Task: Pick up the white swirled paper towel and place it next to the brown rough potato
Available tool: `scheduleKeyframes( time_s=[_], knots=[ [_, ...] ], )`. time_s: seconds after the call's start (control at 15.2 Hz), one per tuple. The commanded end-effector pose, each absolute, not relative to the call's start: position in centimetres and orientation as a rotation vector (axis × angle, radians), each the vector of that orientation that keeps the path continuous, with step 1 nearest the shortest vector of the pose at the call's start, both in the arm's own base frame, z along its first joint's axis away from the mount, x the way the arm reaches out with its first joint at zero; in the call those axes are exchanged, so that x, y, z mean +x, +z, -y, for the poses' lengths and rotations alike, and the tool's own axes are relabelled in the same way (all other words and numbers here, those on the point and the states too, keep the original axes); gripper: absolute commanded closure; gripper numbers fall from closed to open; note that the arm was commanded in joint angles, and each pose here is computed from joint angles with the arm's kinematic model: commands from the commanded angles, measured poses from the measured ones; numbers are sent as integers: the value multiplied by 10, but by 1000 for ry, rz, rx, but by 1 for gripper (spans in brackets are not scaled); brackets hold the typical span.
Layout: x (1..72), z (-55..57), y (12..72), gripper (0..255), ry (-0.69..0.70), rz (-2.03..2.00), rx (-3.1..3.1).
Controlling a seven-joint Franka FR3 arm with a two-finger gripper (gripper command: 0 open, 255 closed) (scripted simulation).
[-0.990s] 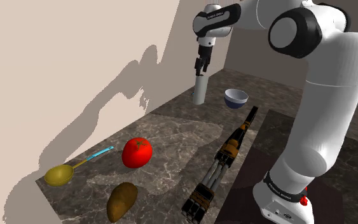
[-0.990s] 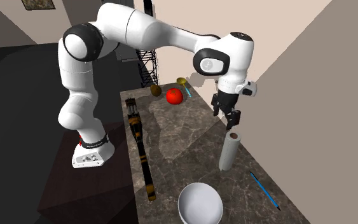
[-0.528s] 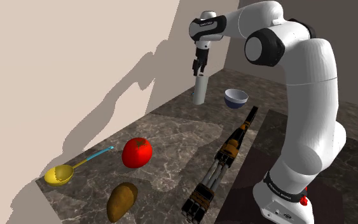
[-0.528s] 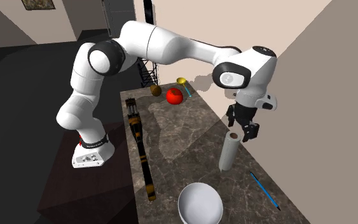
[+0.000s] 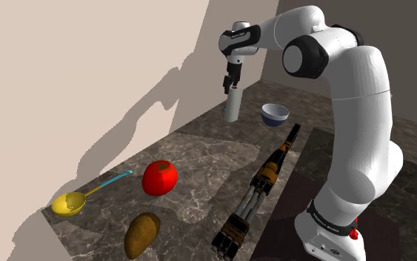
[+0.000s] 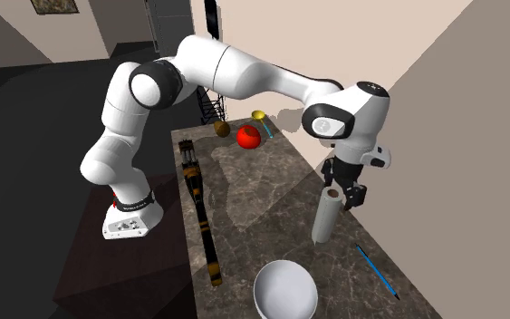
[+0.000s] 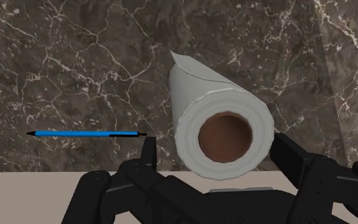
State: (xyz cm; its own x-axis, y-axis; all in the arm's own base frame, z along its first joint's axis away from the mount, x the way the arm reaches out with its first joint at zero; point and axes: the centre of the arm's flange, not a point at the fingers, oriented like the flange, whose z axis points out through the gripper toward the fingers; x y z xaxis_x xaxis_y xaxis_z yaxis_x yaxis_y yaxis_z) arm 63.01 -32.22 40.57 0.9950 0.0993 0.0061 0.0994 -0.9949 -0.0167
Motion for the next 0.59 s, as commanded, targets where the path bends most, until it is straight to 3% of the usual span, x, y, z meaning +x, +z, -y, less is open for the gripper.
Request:
scheduleKeyframes(
  time_s=[0.0, 0.33, 0.4, 0.53],
  knots=[
    [630, 322, 404, 0, -9, 155, -3121],
    [630, 322, 404, 0, -9, 155, -3121],
    [630, 322, 404, 255, -9, 155, -3121],
    [630, 322, 404, 255, -9, 155, -3121]
  ],
)
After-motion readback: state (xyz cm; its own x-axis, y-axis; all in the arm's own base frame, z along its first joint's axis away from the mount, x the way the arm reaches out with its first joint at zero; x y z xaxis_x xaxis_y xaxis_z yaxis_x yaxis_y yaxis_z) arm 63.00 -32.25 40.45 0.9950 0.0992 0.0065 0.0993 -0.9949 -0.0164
